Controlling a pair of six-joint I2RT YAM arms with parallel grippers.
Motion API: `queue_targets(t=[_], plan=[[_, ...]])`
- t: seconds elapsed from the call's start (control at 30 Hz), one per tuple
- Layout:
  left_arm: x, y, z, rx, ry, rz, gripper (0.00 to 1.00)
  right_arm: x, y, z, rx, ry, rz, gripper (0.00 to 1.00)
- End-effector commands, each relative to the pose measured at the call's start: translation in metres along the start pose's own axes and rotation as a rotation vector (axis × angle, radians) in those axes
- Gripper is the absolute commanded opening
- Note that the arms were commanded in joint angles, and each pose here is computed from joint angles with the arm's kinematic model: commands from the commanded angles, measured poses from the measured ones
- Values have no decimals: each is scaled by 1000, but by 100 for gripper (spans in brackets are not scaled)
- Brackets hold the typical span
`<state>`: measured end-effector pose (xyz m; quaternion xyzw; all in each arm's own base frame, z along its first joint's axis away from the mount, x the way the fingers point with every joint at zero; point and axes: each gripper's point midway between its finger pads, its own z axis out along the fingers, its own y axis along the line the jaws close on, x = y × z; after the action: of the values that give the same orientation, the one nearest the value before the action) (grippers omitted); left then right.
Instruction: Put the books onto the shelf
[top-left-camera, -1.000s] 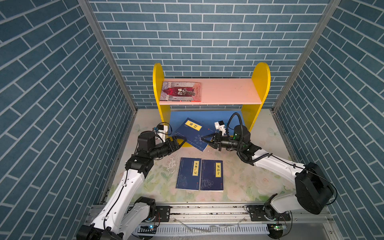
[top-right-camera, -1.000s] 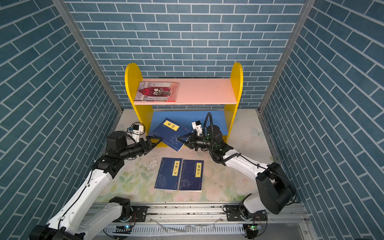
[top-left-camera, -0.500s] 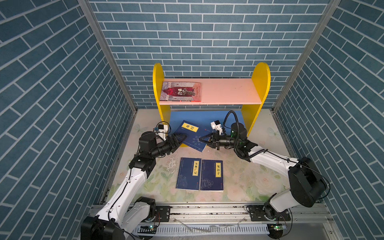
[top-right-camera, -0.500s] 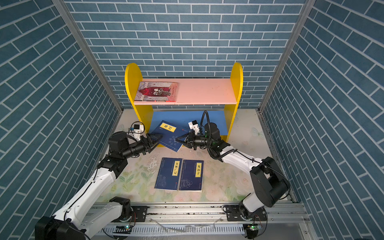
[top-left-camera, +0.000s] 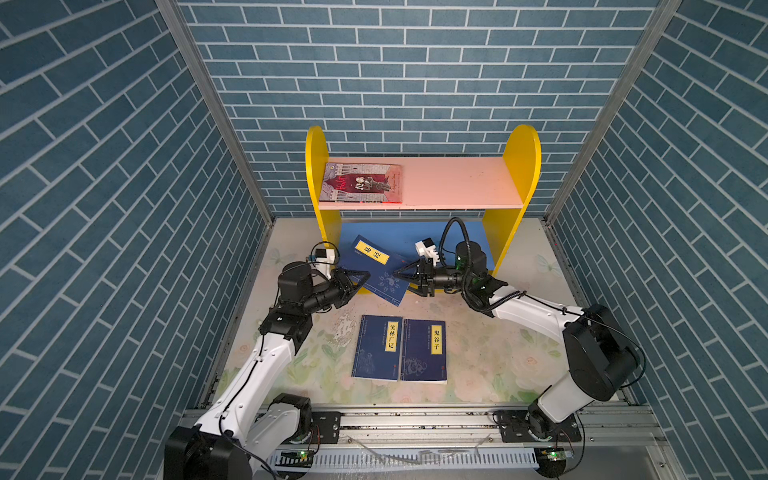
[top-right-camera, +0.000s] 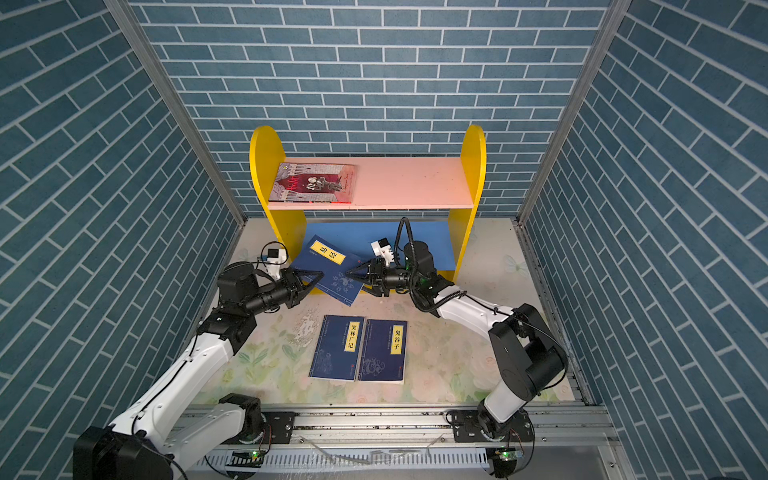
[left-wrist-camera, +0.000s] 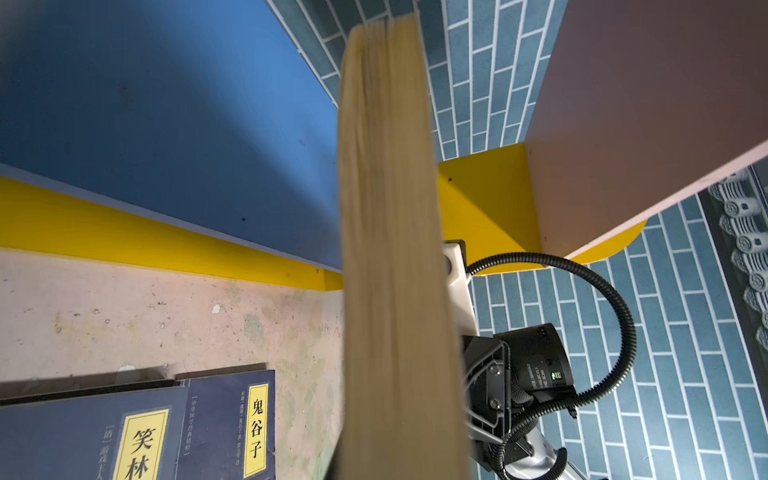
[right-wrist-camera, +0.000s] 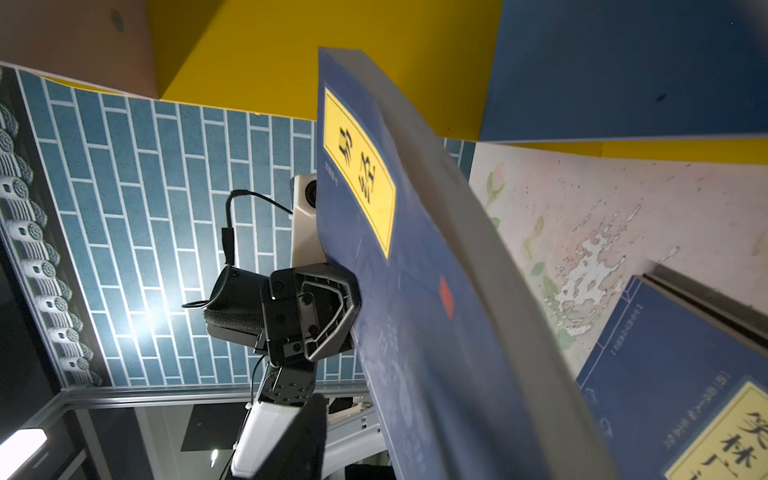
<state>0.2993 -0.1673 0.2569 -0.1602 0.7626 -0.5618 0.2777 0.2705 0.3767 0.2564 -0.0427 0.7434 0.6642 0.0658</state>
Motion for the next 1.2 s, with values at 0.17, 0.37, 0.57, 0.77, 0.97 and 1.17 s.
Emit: queue_targets(t=[0.17, 0.37, 0.57, 0.77, 0.97, 1.17], plan=[[-25, 7, 2, -2, -91, -61, 0, -8, 5, -39, 32, -249, -19, 64], [-39, 5, 11, 9, -113, -92, 0, 16, 11, -27, 45, -270, -6, 66], [-53, -4, 16, 38, -142, -107, 0, 33, 11, -19, 58, -317, 8, 66], [-56, 7, 23, 16, -148, -141, 0, 41, 13, -2, 68, -313, 7, 66], [-53, 22, 23, -25, -150, -166, 0, 25, 7, 21, 31, -340, 33, 66], [-54, 25, 23, -33, -157, -169, 0, 12, 7, 32, 10, -381, 42, 65]])
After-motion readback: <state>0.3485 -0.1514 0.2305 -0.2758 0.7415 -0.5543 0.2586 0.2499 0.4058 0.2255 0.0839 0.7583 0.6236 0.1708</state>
